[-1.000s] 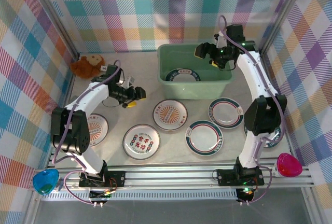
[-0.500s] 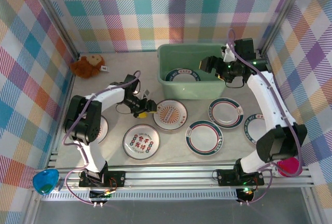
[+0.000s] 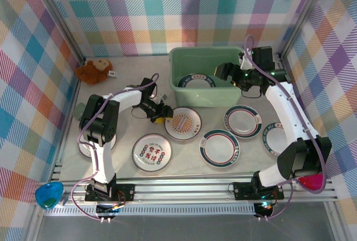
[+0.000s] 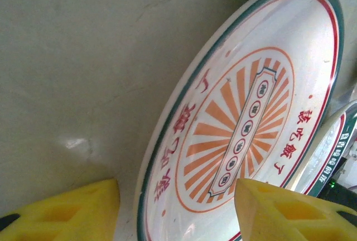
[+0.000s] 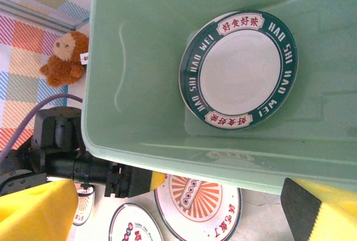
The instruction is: Place the plates into the plastic bin on the countertop
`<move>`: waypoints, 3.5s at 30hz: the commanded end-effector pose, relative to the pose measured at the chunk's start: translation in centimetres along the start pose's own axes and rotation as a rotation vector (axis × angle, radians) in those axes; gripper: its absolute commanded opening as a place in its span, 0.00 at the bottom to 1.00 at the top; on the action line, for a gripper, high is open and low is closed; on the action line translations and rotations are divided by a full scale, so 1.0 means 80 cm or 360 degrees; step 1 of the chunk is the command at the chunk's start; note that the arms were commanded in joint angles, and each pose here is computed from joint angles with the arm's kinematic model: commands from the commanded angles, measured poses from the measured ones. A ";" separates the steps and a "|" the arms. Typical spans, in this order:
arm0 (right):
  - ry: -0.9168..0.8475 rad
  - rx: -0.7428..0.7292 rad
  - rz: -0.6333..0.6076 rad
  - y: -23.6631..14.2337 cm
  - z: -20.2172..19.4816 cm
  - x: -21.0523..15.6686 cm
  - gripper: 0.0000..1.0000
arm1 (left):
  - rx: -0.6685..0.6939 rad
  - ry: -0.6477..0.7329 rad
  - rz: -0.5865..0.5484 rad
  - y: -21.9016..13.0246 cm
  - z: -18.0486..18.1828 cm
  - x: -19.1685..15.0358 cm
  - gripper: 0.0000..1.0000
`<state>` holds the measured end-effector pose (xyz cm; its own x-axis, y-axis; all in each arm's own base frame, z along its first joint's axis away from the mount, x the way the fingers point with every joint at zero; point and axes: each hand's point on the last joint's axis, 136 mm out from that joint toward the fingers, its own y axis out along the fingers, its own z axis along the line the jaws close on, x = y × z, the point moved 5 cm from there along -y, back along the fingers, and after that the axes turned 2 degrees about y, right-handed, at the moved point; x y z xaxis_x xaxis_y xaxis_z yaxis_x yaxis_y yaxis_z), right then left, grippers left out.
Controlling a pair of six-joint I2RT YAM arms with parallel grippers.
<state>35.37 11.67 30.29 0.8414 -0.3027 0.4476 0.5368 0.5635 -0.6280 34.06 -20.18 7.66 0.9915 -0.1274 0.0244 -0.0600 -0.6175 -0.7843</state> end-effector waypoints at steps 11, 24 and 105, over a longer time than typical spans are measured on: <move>0.0033 0.0011 0.0078 0.031 -0.015 -0.008 0.94 | 0.0032 -0.0021 0.0183 0.028 0.011 -0.015 0.41; 0.0038 -0.0015 0.0067 0.028 -0.020 -0.015 0.94 | 0.0066 -0.0008 0.0197 0.030 0.017 -0.019 0.17; -0.0302 0.0440 -0.0080 0.041 0.139 0.067 0.59 | -0.0565 0.0265 -0.1019 -0.323 -0.197 0.056 0.00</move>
<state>40.85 20.38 37.64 0.7851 -0.1874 0.5904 0.5006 0.7533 -0.4266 38.21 -15.81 36.69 0.8262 0.2517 0.5041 0.4839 -0.7752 -0.4061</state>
